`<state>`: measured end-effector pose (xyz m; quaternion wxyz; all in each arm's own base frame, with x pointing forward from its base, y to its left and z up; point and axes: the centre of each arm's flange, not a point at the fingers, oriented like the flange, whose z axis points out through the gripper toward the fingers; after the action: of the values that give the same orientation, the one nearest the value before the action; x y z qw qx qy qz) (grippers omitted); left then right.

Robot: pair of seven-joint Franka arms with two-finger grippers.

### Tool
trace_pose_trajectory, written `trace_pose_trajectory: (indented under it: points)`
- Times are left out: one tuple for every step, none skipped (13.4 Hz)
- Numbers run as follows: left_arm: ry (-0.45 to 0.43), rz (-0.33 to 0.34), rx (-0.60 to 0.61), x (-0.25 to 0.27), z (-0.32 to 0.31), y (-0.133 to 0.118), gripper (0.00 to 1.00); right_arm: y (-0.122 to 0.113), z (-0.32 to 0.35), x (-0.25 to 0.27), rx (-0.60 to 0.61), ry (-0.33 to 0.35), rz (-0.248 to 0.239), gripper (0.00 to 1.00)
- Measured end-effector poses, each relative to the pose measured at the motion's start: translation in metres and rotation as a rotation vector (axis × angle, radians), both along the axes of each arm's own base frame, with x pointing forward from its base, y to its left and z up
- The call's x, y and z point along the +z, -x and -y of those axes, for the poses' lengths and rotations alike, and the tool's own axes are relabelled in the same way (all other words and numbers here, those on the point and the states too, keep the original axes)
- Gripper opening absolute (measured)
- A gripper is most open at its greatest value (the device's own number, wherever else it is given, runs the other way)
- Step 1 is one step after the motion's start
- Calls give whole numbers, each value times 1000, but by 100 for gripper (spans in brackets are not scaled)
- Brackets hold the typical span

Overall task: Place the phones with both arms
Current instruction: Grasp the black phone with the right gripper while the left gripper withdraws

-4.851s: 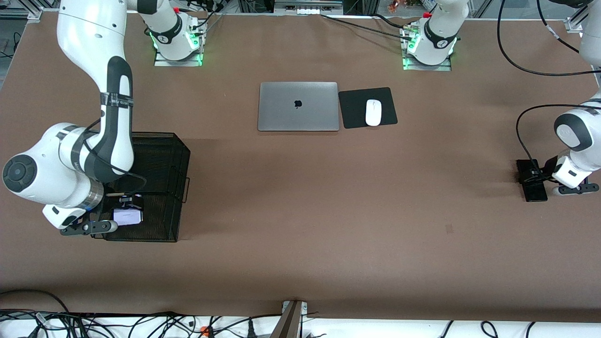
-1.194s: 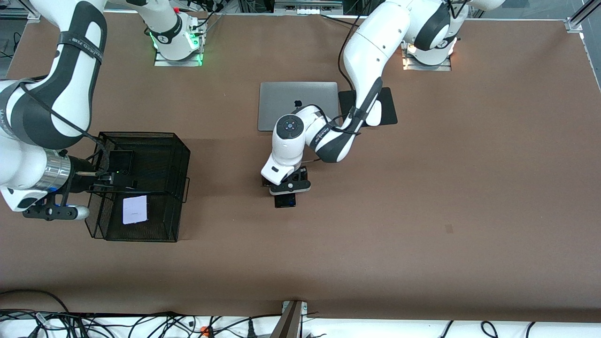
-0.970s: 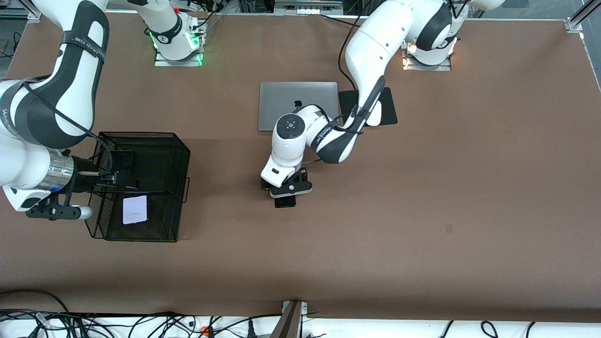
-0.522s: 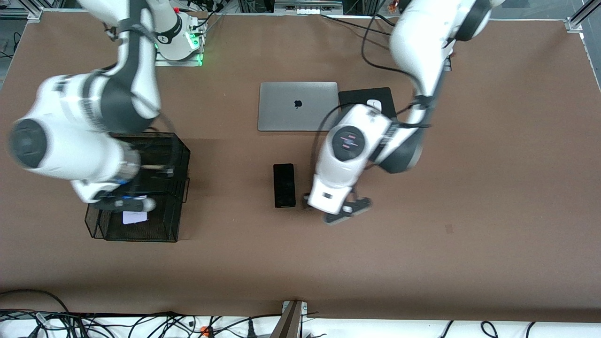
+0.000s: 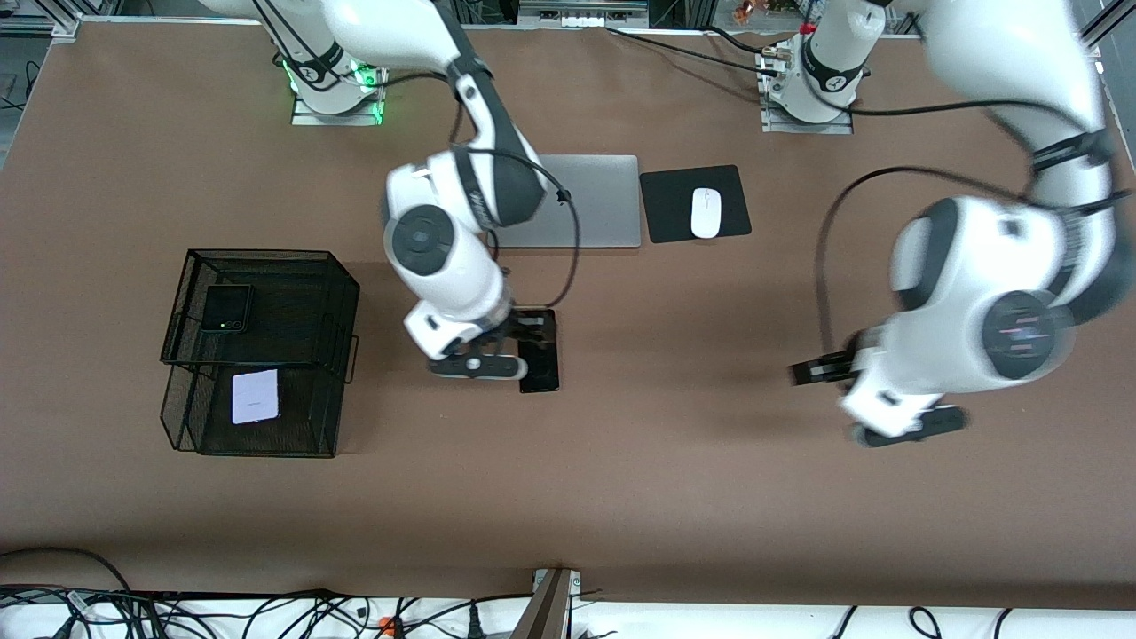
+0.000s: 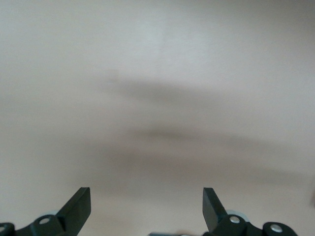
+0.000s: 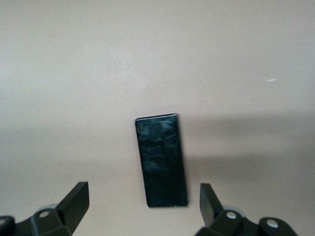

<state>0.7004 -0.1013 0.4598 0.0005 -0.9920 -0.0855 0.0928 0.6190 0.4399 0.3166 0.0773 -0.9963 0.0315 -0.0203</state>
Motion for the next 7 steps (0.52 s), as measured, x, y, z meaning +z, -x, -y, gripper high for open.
trace_pose_trajectory:
  points:
    - [12, -7, -23, 17, -24, 6, 100, 2, -5, -25, 4, 9, 11, 100]
    - [21, -10, -39, 31, -43, 12, 100, 4, -5, -45, 16, 28, 18, 100]
    - [28, -14, -54, 45, -57, 18, 100, 6, -3, -61, 45, 48, 20, 100]
    - [28, -17, -72, 57, -68, 25, 100, 8, -1, -73, 74, 63, 17, 100]
    - [27, -22, -91, 67, -73, 31, 100, 10, 0, -81, 95, 73, 12, 100]
    - [26, -27, -107, 77, -75, 38, 100, 13, -1, -87, 112, 78, 6, 100]
    - [28, -27, -122, 86, -74, 44, 100, 17, -4, -93, 123, 82, 6, 100]
